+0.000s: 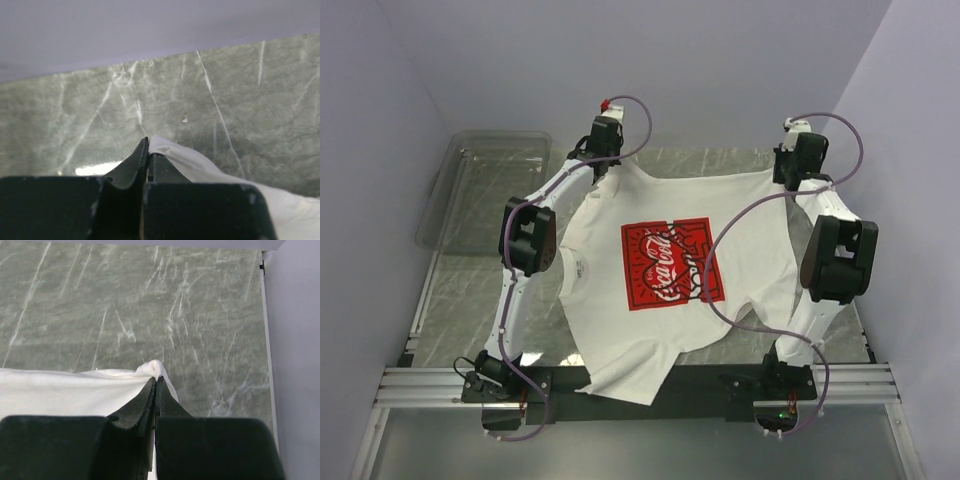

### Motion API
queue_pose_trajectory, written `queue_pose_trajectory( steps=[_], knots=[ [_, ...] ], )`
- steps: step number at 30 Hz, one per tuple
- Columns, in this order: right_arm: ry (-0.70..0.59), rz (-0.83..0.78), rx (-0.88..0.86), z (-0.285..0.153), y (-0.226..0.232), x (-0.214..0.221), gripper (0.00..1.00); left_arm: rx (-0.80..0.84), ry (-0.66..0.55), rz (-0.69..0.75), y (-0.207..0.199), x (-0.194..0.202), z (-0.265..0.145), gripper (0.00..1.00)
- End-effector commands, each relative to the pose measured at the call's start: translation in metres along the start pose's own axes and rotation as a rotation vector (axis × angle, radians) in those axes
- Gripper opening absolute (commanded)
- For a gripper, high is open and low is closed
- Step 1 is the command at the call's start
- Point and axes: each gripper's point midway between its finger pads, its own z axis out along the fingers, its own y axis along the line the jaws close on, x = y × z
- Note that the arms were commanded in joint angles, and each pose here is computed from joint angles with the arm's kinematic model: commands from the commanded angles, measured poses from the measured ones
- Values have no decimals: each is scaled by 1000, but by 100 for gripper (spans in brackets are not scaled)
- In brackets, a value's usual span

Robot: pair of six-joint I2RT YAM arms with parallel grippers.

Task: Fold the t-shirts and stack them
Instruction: Flatten the tshirt out

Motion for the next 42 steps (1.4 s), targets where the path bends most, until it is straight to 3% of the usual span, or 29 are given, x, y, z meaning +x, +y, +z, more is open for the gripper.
queue_pose_trajectory(
  steps=[1,14,15,16,17,19,20,21,23,25,26,27,28,29,30,31,32,34,35,37,38,40,42],
  knots=[
    [-60,15,47,8,-10,-29,0,-50,-128,74,10,-42,-2,1],
    [-77,4,44,30,0,-55,0,-143,-284,93,19,-86,0,1],
    [-95,2,43,29,1,-67,6,-135,-296,83,18,-91,0,2],
    [-84,10,42,28,2,-67,13,-128,-302,76,16,-92,0,11],
    [-87,12,39,26,3,-71,32,-124,-312,63,15,-97,-2,23],
    [-80,-2,-4,17,11,-71,51,-116,-307,47,15,-100,-6,59],
    [-85,-15,-20,2,15,-70,63,-93,-296,17,11,-105,-15,63],
    [-88,-31,-36,-7,17,-70,67,-79,-298,-11,9,-111,-22,65],
    [-107,-98,-89,-41,25,-75,71,-56,-313,-51,10,-133,-52,69],
    [-20,-184,-185,-61,40,-36,73,22,-322,-97,3,-155,-93,73],
    [-31,-226,-220,-85,43,-38,73,44,-282,-105,2,-146,-102,73],
    [84,-308,-309,-100,52,4,73,96,-222,-144,-6,-135,-115,72],
    [112,-333,-349,-114,53,17,73,131,-257,-186,-3,-156,-157,70],
    [127,-359,-411,-137,60,36,73,144,-167,-202,-4,-118,-157,70],
    [157,-401,-459,-153,63,53,73,178,-143,-247,-7,-108,-172,74],
    [219,-498,-533,-174,65,82,73,224,-191,-277,-5,-122,-212,78],
    [251,-521,-529,-193,59,106,73,211,-98,-283,-2,-75,-208,79],
    [297,-593,-550,-215,56,136,73,221,-101,-332,6,-64,-244,83],
    [307,-607,-536,-230,54,153,73,206,-27,-335,9,-27,-242,84],
    [311,-659,-535,-247,55,169,73,216,-10,-371,14,-11,-263,91],
    [335,-656,-550,-250,58,187,74,211,72,-372,15,23,-265,92],
    [340,-668,-554,-251,62,198,74,216,110,-458,16,44,-284,91],
    [363,-661,-536,-246,62,212,73,235,249,-539,9,100,-294,86]
  ],
)
